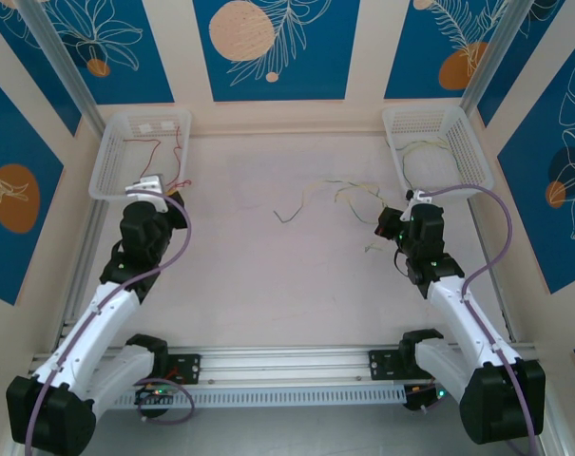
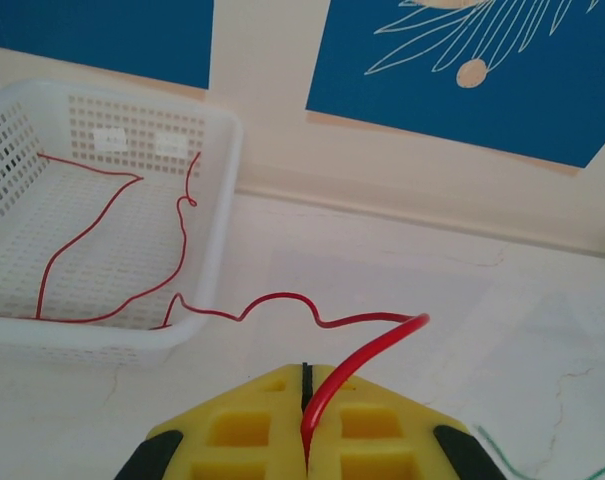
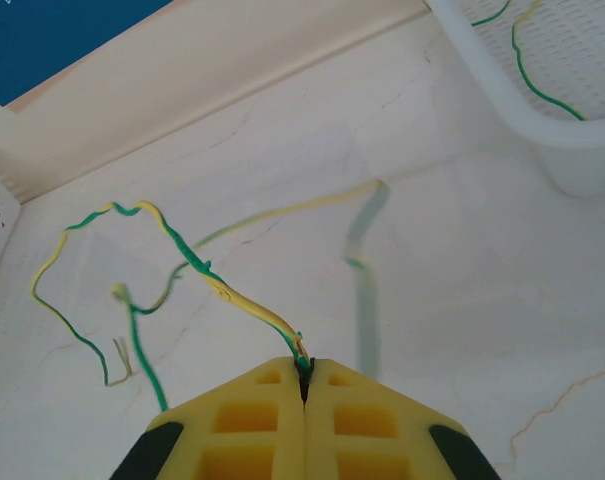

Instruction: Untangle the cables

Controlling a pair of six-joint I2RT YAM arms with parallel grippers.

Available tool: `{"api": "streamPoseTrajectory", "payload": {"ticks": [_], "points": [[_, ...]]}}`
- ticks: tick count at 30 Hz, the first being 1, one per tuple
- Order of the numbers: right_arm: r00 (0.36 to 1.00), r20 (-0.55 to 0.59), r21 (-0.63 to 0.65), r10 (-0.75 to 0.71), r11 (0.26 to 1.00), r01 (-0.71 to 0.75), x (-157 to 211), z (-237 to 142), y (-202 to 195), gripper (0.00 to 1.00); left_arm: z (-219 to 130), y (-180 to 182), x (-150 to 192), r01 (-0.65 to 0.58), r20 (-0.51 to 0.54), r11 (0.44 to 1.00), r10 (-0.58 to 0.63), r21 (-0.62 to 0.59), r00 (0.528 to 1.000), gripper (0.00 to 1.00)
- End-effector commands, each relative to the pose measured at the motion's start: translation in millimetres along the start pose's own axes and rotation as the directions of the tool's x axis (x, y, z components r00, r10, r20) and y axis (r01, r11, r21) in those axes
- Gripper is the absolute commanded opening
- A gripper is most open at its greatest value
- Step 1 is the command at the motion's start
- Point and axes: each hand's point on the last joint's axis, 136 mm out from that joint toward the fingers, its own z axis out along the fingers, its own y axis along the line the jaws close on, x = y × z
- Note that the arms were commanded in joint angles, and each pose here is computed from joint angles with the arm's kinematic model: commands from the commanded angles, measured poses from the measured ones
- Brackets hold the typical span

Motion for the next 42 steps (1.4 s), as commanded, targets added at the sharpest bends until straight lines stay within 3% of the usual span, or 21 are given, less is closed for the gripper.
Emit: {"api": "streamPoseTrajectory", "payload": {"ticks": [1,8,12,20,26,32,37,42], "points": [[0.999,0.032,-0.036,0.019,0.999,-0.017,-5.6,-4.0,5.8,0.0,-2.7,-3.8,-37.6,-0.026,0.079,1.0,0.025,0.006,0.997,0.0],[0.999,0.029,-0.051,0.022,0.998,-0.021,-4.8,-3.7,8.3,0.0,16.8,29.5,-69.8,-0.049,0.127,0.991,0.065,-0.124,0.99,0.0],[0.999,0.031,-0.059,0.02,0.998,-0.018,-7.1,-4.6,10.9,0.0,36.2,40.4,-88.7,-0.051,0.159,0.989,0.072,-0.137,0.985,0.0],[0.999,0.051,-0.06,0.002,0.998,0.001,-12.6,-11.0,12.5,0.0,101.1,96.0,-95.8,-0.061,0.108,0.961,0.093,-0.268,0.99,0.0],[0.998,0.057,-0.056,0.0,0.998,0.003,-15.2,-15.1,12.2,0.0,177.8,133.6,-52.0,-0.013,-0.084,0.963,-0.01,-0.27,0.996,0.0],[0.997,0.079,-0.051,-0.009,0.999,0.013,-17.9,-23.9,11.1,0.0,237.1,150.7,16.9,0.016,-0.322,0.96,-0.109,-0.28,0.94,0.0],[0.996,0.089,-0.048,-0.018,0.999,0.022,-20.2,-30.6,11.2,0.0,257.4,163.0,52.0,0.035,-0.425,0.944,-0.18,-0.327,0.887,0.0],[0.994,0.103,-0.053,-0.025,0.998,0.031,-23.7,-36.5,13.2,0.0,261.3,177.9,70.0,0.048,-0.458,0.919,-0.24,-0.392,0.856,0.0]]}}
